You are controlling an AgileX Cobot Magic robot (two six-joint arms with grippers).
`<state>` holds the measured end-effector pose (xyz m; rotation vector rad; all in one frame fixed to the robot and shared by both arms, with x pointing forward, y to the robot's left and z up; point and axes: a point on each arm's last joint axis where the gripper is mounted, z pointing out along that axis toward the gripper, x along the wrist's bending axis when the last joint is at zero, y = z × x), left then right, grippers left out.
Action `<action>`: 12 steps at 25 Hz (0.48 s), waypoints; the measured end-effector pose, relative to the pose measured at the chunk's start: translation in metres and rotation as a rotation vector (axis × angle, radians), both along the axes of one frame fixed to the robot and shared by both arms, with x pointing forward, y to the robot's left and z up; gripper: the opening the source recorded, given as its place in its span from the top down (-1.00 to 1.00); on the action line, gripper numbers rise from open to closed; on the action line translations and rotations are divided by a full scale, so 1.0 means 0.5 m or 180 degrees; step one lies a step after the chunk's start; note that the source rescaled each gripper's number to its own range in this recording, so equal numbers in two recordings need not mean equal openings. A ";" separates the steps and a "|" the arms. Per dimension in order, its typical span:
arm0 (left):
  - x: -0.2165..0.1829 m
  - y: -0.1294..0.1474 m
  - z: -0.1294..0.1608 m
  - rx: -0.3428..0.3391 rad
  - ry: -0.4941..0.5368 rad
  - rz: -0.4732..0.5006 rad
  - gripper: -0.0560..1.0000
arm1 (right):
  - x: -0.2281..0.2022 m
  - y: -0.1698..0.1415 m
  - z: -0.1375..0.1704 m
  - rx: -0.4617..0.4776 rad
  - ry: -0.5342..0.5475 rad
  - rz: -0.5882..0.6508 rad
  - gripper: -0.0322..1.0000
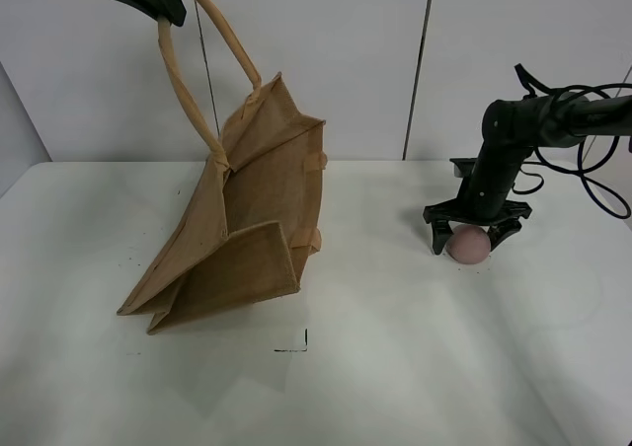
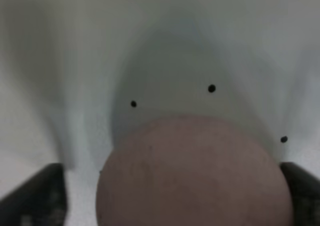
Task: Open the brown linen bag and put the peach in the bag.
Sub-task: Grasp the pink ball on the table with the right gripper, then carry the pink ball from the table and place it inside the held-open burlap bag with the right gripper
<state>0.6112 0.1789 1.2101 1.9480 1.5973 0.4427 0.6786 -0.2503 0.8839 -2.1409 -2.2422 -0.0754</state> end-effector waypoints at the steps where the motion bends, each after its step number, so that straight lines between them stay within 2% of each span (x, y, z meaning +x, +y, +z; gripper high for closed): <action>1: 0.000 0.000 0.000 0.0000 0.0000 0.0000 0.89 | 0.000 -0.001 0.000 -0.0015 0.0003 0.0009 -0.33; 2: 0.000 0.000 0.000 0.0000 0.0000 0.0000 0.89 | -0.001 -0.001 0.000 -0.0021 0.0009 0.0013 -0.04; 3: 0.000 0.000 0.000 0.0000 0.0000 0.0000 0.89 | 0.000 -0.001 0.001 -0.0023 0.0005 0.0015 0.35; 4: 0.000 0.000 0.000 0.0000 0.0000 0.0000 0.89 | 0.000 -0.001 0.006 -0.0022 -0.0002 0.0015 0.67; 5: 0.000 0.000 0.000 0.0000 0.0000 0.0000 0.89 | 0.001 -0.001 0.010 -0.0020 -0.0021 0.0015 0.82; 6: 0.000 0.000 0.000 0.0000 0.0000 0.0000 0.89 | 0.001 -0.001 0.018 -0.0018 -0.0048 0.0015 0.93; 9: 0.000 0.000 0.000 0.0000 0.0000 0.0000 0.89 | 0.006 0.001 0.053 0.0023 -0.0147 0.0041 0.94; 12: 0.000 0.000 0.000 0.0000 0.0000 0.0000 0.89 | 0.018 0.013 0.136 0.0231 -0.0403 0.0077 0.94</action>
